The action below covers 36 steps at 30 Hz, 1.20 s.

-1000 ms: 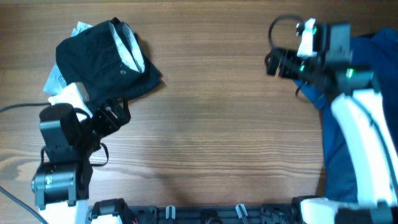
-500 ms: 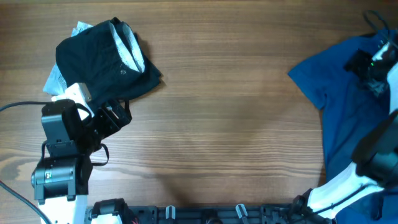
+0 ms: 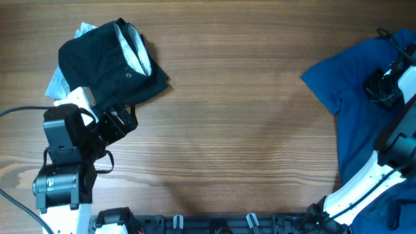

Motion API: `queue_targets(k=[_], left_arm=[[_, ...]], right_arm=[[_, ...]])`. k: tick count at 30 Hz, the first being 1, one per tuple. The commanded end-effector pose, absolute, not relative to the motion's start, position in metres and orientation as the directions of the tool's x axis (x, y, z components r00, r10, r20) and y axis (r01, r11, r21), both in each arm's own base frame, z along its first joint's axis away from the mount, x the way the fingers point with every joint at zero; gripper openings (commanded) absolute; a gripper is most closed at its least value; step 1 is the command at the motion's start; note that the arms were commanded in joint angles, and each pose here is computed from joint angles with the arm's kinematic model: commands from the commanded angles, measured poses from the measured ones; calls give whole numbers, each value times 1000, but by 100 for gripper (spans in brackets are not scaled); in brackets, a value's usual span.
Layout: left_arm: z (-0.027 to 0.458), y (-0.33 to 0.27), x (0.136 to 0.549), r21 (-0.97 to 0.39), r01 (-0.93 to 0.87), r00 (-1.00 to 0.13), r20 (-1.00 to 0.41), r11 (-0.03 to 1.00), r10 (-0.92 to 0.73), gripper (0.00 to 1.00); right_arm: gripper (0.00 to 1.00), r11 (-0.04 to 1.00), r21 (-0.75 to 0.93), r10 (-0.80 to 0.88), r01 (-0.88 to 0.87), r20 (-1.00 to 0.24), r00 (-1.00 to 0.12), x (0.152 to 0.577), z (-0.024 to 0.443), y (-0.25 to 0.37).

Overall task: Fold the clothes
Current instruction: 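Reach the right gripper into the blue clothes pile and grasp the navy shorts, then drag the navy shorts left with the right gripper and lay them flat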

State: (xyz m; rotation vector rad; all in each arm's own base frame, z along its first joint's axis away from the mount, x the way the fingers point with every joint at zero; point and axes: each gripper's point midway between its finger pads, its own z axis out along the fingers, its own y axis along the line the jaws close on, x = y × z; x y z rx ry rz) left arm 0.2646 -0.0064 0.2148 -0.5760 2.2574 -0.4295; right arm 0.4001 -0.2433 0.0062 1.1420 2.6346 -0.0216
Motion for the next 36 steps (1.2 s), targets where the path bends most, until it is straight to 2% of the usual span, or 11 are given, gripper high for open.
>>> queue_targets(k=[1, 11, 15, 18, 21, 26, 31, 33, 34, 35, 36], left_arm=[[224, -9, 266, -470, -241, -611, -606, 849, -509, 100], [224, -9, 266, -470, -241, -611, -606, 849, -509, 100], [224, -9, 266, -470, -241, -611, -606, 849, -509, 100], [224, -9, 266, -470, -241, -611, -606, 849, -509, 100], [224, -9, 266, -470, -241, -611, -606, 849, -509, 100], [224, -9, 266, -470, -242, -611, -606, 849, -509, 100], [224, -9, 266, -470, -242, -611, -606, 849, -509, 100], [224, -9, 266, -469, -242, -611, -606, 849, -509, 100], [224, -9, 266, -469, -242, -611, -606, 849, -509, 100], [224, -9, 266, -469, -242, -611, -606, 849, -509, 100], [224, -9, 266, -469, -242, -611, -606, 849, -509, 100]], right_arm=[[4, 691, 112, 708, 714, -303, -638, 408, 32, -245], [4, 754, 354, 654, 553, -478, -587, 431, 162, -206], [4, 826, 486, 541, 284, -544, -642, 446, 221, -132], [4, 864, 482, 441, 148, -580, -685, 453, 242, -71], [4, 880, 476, 321, 5, -586, -744, 458, 243, 3], [4, 882, 419, 73, -215, -573, -816, 453, 212, 149], [4, 813, 416, -143, -408, -536, -832, 418, 173, 265], [4, 753, 395, -283, -526, -528, -801, 388, 154, 315], [7, 714, 368, -360, -595, -537, -763, 374, 146, 334], [17, 683, 337, -421, -648, -543, -726, 361, 141, 348], [23, 680, 307, -448, -665, -544, -709, 354, 139, 355]])
